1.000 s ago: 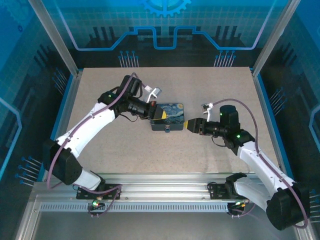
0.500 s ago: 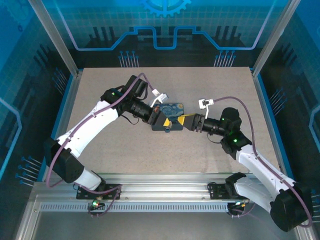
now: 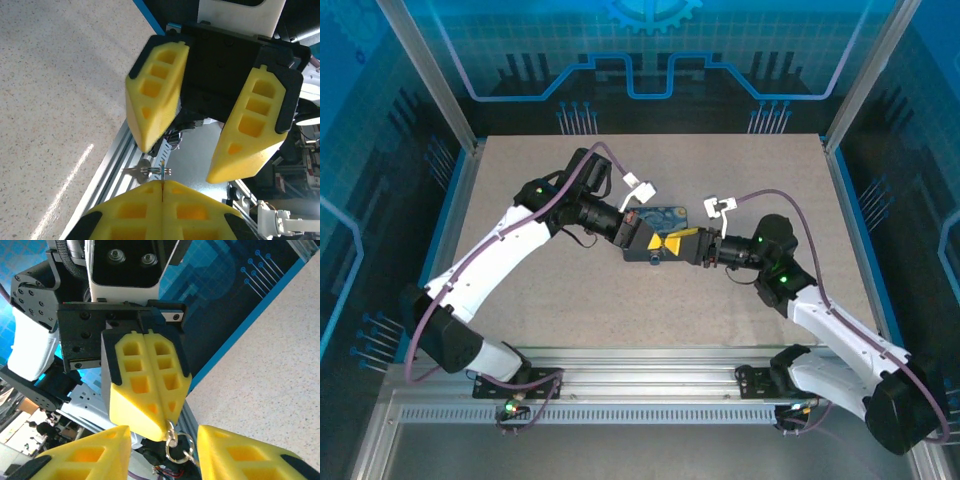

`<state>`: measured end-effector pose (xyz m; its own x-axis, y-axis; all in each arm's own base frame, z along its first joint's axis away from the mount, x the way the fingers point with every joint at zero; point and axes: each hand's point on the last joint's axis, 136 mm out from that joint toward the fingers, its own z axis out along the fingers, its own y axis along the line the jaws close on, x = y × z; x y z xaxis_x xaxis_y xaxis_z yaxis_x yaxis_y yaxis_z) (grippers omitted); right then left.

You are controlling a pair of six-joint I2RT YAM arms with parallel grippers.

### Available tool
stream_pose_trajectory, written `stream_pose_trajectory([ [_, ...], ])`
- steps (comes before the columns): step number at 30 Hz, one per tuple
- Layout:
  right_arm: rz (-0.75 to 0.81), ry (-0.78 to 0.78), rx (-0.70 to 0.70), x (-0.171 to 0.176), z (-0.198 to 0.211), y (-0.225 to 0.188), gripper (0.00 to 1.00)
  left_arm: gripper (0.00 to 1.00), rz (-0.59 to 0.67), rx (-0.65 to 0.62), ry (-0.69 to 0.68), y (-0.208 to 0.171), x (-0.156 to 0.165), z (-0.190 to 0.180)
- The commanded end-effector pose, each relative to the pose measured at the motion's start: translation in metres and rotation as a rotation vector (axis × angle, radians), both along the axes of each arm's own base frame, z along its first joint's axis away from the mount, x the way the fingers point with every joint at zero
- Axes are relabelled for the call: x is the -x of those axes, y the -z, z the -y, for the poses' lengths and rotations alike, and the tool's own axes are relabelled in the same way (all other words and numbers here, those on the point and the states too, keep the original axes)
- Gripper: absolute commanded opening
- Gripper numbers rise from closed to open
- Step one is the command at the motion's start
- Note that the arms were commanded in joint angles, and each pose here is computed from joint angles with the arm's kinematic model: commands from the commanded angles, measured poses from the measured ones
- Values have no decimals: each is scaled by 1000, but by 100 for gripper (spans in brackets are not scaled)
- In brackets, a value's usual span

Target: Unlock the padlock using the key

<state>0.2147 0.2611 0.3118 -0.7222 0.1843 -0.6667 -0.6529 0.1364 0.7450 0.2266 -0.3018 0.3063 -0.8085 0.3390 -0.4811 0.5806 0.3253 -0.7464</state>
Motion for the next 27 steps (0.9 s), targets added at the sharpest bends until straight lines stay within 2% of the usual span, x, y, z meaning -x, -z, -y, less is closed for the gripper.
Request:
stream_pose_trajectory([
  [1,86,-41,-39,9,-4,-26,38,0,3,40,20,-10,10,1],
  [4,97,-61,-40,12,-6,-29,35,0,8,42,18,-10,10,0],
  [13,102,-72,-25,14,-9,-28,36,0,26,69,23,-17,12,0],
  [27,132,-96,-19,18,-10,-32,7,0,28,84,30,-18,14,1],
])
